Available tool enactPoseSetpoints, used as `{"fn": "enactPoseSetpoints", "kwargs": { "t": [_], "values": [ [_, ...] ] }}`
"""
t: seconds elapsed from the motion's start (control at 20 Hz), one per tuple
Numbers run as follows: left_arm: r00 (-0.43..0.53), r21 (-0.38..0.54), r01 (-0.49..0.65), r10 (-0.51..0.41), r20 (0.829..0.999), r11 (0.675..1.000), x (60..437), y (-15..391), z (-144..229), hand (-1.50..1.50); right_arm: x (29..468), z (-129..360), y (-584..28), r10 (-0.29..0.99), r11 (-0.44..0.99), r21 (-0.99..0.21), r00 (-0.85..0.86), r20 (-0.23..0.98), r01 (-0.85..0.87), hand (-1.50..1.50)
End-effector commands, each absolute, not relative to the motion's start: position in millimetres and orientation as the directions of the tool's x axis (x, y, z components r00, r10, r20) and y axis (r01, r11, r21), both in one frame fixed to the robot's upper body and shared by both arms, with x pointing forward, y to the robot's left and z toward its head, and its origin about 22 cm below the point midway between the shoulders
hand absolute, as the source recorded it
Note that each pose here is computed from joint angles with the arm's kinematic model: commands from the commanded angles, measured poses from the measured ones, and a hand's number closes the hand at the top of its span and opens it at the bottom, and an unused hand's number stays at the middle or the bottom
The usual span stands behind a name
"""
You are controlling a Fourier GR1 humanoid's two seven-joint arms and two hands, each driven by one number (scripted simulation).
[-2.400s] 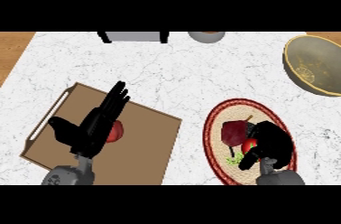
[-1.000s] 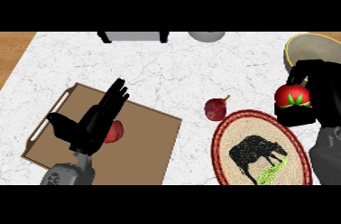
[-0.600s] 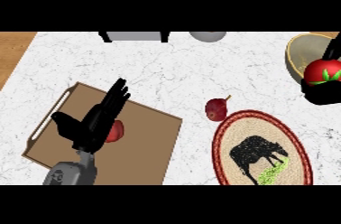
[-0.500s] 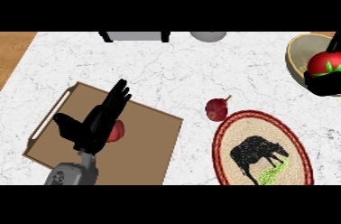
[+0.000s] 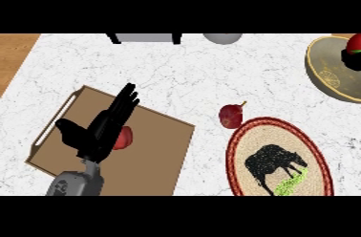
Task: Pick the tomato from the placemat and place it in the bowl
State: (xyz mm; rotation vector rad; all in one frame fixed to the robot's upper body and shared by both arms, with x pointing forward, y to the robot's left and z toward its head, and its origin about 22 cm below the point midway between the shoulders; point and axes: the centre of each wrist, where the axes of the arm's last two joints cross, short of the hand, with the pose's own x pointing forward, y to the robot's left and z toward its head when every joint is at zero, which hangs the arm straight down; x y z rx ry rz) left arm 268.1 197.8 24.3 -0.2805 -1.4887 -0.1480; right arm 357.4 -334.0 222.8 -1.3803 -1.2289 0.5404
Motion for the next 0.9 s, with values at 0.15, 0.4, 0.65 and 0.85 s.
{"fn": "enactPoseSetpoints", "kwargs": {
  "t": [0.15, 0.4, 0.65, 0.85],
  "values": [
    [0.086, -0.082, 0.288, 0.06, 0.994, 0.954, 265.5, 200.9, 29.9, 0.0, 389.5, 188.1, -391.2, 0.878, 0.163, -0.913, 0.366, 0.307, 0.374, 1.5],
    [0.068, -0.096, 0.304, 0.078, 0.995, 0.948, 278.7, 177.6, 39.0, 0.0, 399.6, 168.2, -420.5, 0.874, 0.086, -0.935, 0.425, 0.237, 0.343, 1.5],
    [0.061, -0.089, 0.319, 0.074, 0.995, 0.943, 274.7, 190.7, 33.8, 0.0, 396.7, 150.6, -441.1, 0.822, 0.07, -0.987, 0.552, 0.141, 0.147, 1.5],
    [0.049, -0.087, 0.335, 0.074, 0.996, 0.938, 273.7, 187.2, 37.6, 0.0, 393.1, 140.3, -451.9, 0.732, 0.195, -0.96, 0.622, 0.278, 0.199, -1.5]
  ]
}}
